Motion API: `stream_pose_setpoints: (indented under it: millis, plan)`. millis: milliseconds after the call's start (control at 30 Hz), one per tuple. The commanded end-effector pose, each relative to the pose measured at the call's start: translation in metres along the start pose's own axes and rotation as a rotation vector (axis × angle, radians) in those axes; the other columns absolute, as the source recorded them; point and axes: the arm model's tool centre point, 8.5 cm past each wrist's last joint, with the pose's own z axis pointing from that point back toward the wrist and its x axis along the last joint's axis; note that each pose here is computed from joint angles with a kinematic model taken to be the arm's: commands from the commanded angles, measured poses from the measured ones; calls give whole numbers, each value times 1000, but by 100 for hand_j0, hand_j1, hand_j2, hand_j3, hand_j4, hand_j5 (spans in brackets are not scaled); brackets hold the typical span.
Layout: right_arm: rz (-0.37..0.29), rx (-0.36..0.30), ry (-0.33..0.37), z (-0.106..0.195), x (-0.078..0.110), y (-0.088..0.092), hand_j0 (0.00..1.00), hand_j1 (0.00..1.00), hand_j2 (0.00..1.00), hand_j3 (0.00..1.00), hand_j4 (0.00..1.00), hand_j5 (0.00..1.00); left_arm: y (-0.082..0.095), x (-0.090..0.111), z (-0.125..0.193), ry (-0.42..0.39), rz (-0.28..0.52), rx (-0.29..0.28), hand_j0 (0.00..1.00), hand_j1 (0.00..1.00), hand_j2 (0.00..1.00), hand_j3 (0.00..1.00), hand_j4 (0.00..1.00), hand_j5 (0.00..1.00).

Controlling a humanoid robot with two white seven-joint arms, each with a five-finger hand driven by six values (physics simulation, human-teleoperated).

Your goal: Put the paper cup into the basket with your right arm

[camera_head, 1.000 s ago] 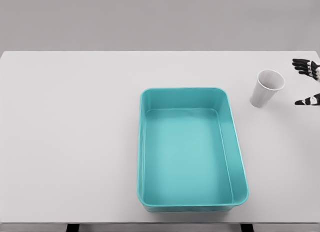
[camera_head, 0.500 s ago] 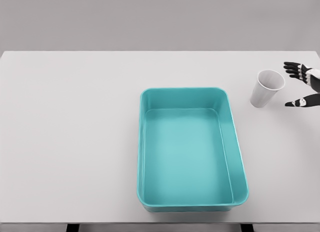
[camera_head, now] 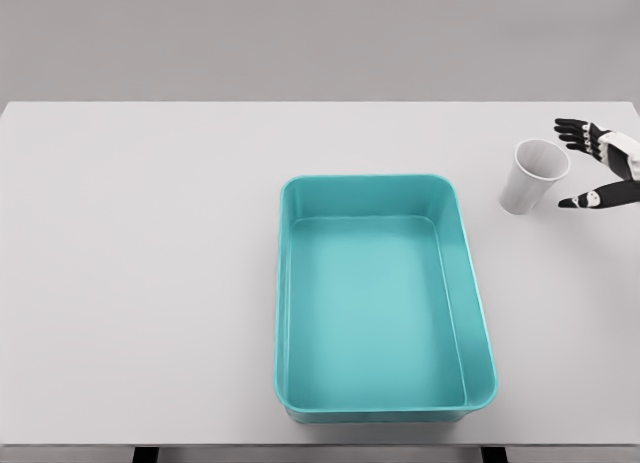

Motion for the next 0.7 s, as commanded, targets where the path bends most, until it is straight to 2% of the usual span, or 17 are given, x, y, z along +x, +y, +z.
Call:
stream_pose_setpoints:
  millis: [0,600,667]
  plan:
    - [-7,1,-5,-2,2,1,100,100,100,100,100,100,0,0,0,0,0,0,100,100,100,100,100,100]
    - [-7,11,-18,-7,5,5,100,100,100,100,100,100,0,0,0,1,-1,0,100,100,100,100,100,100]
    - [0,19,-32,-9,10,6,100,100,100,100,100,100,0,0,0,0,0,0,100,100,100,100,100,100]
